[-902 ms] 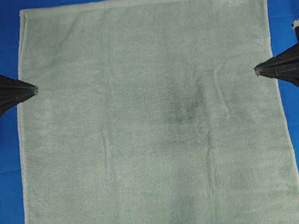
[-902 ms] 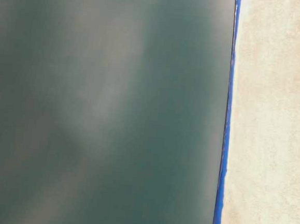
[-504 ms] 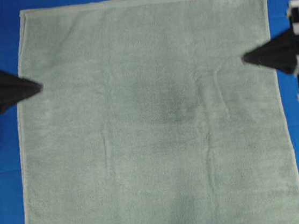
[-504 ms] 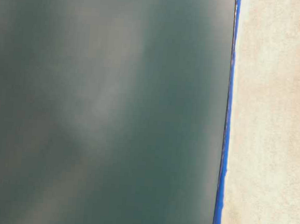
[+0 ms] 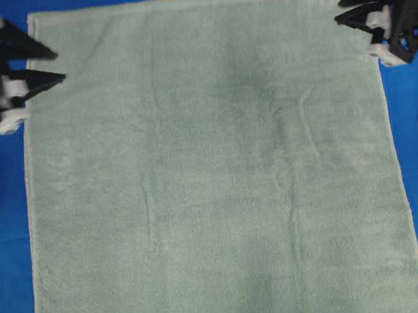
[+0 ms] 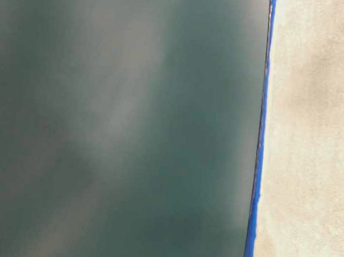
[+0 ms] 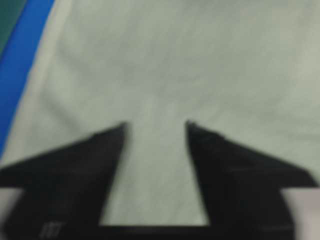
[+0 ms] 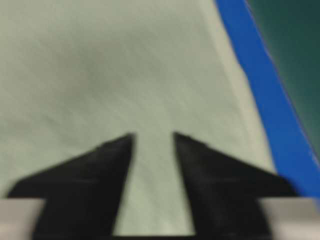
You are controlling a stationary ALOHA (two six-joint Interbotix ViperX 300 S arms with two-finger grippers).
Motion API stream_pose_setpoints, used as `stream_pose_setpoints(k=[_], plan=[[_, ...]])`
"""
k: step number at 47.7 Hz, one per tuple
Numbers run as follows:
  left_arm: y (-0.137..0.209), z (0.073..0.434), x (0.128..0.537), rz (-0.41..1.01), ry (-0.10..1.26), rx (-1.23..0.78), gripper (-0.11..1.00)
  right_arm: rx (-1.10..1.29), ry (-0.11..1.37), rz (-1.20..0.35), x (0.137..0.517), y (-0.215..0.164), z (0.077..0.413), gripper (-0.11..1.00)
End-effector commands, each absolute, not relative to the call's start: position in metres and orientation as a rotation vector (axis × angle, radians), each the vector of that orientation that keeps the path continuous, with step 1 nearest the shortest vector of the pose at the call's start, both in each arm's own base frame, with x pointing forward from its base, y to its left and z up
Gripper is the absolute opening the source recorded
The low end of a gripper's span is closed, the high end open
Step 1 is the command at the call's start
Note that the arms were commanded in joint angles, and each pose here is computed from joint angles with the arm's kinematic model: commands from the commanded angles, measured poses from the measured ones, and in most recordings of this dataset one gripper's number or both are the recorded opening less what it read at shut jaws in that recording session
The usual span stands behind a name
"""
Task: Fold a bath towel.
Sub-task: 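Move both grippers to the far corners of the green towel, then close both grippers on the far towel corners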
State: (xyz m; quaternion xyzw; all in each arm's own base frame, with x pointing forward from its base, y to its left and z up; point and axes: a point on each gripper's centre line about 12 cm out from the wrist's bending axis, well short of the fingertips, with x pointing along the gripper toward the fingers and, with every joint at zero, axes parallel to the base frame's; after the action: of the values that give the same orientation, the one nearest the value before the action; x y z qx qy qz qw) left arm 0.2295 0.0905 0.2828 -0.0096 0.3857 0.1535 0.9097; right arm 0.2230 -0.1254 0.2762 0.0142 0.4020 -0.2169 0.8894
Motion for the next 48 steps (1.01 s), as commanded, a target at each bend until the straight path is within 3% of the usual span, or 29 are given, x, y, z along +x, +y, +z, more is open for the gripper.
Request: stream_pose_setpoints(k=[1,3,6,8,18,30,48], plan=[[0.112,0.281,0.239,0.342,0.877,0.003,0.58,0.020,0.904,-0.505,0.223,-0.150,0.276,0.53],[0.122,0.277,0.242,0.347,0.911,0.015,0.69,0.023,0.942,-0.522,0.222,-0.160,0.272,0.61],[0.140,0.270,0.248,0.367,0.952,0.021,0.84,0.021,1.001,-0.536,0.222,-0.177,0.266,0.58],[0.153,0.265,0.250,0.387,0.974,0.014,0.86,0.017,1.032,-0.538,0.223,-0.187,0.262,0.55],[0.210,0.216,0.252,0.403,1.116,0.036,0.83,0.021,1.167,-0.514,0.226,-0.227,0.229,0.55],[0.259,0.173,0.253,0.433,1.164,0.035,0.83,0.079,1.271,-0.485,0.220,-0.264,0.165,0.55],[0.277,0.116,0.257,0.393,1.250,0.009,0.83,0.092,1.292,-0.480,0.216,-0.290,0.112,0.55]])
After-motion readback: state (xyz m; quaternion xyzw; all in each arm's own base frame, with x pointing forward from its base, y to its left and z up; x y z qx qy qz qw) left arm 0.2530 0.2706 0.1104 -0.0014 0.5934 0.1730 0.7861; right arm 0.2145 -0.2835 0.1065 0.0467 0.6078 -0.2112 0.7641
